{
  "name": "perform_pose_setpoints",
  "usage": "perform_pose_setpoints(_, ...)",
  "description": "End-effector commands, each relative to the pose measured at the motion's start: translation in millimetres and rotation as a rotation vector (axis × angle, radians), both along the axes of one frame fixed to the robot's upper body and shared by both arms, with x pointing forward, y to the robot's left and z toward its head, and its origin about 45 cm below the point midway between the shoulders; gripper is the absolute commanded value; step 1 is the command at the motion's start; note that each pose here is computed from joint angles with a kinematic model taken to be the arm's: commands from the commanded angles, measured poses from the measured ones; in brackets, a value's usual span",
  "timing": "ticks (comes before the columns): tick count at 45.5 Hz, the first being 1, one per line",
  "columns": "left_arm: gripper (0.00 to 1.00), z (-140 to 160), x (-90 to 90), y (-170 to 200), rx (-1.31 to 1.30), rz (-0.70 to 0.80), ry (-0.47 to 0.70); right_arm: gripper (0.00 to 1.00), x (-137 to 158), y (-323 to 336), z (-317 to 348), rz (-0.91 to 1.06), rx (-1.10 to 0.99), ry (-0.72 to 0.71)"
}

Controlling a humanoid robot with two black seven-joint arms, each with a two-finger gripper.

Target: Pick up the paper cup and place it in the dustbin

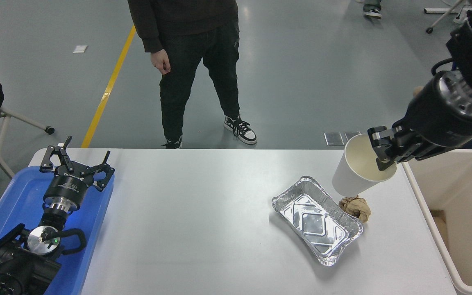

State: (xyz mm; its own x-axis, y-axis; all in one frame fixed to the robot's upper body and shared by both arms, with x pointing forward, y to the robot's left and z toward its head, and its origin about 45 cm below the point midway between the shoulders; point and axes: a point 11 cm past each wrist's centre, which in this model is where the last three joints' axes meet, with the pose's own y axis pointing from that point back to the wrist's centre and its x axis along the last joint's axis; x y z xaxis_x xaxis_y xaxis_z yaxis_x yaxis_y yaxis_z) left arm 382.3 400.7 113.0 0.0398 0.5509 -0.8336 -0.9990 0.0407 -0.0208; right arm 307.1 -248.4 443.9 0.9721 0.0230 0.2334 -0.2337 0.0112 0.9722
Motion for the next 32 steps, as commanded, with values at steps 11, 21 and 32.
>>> perform_pose_setpoints(11, 0.99, 0, 0.5, 0, -0.001, 0.002, -0.002, 0.00, 54, -172, -17, -0.173, -0.253, -0.223)
perform_pose_setpoints(21, 0.99, 0, 0.5, -1, -0.002, 0.001, -0.001, 0.00, 56, -267, -78, -0.326, -0.353, -0.382)
perform_pose_setpoints(32, 0.99, 1, 1.1, -1, -0.002, 0.001, -0.003, 0.00, 46, -331, -164, -0.422, -0.466, -0.564)
